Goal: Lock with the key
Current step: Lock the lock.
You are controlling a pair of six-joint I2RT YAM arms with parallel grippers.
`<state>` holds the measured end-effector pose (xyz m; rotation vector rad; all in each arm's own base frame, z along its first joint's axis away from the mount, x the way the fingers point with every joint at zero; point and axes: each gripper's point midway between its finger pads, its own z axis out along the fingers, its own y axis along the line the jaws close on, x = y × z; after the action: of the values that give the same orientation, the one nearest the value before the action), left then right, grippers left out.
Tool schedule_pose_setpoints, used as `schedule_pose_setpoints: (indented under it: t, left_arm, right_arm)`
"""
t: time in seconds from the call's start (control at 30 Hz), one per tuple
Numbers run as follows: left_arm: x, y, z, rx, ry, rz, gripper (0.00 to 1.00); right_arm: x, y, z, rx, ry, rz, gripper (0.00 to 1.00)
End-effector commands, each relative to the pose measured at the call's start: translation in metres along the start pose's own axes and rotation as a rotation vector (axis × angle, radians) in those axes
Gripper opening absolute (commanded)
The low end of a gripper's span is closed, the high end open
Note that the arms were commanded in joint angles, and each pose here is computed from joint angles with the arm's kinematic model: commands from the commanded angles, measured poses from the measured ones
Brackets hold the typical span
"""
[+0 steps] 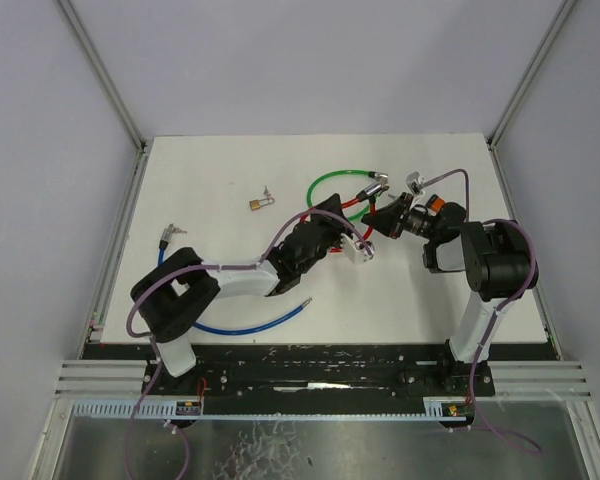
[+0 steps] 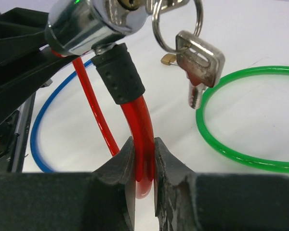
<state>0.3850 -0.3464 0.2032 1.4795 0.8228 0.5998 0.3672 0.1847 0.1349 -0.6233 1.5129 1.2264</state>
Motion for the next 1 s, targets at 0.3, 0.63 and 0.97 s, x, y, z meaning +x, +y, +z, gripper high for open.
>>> schedule_pose_setpoints:
  t: [0.3,0.63,0.97]
  left_arm:
    - [-0.059,-0.072,-0.008,0.070,-0.132,0.074,0.00]
    - [-0.059,-0.102,-0.012,0.112,-0.131,0.052,0.00]
    - [-0.068,-0.116,-0.015,0.113,-0.141,0.055,0.00]
  right_arm:
    - [-0.044,-0.014,0.001,0.100,-0.158,-0.342,0.00]
    - [-0.029,-0.015,-0.001,0.096,-0.129,-0.349,0.01]
    - [-0.016,-0.008,-0.005,0.079,-0.100,-0.363,0.08]
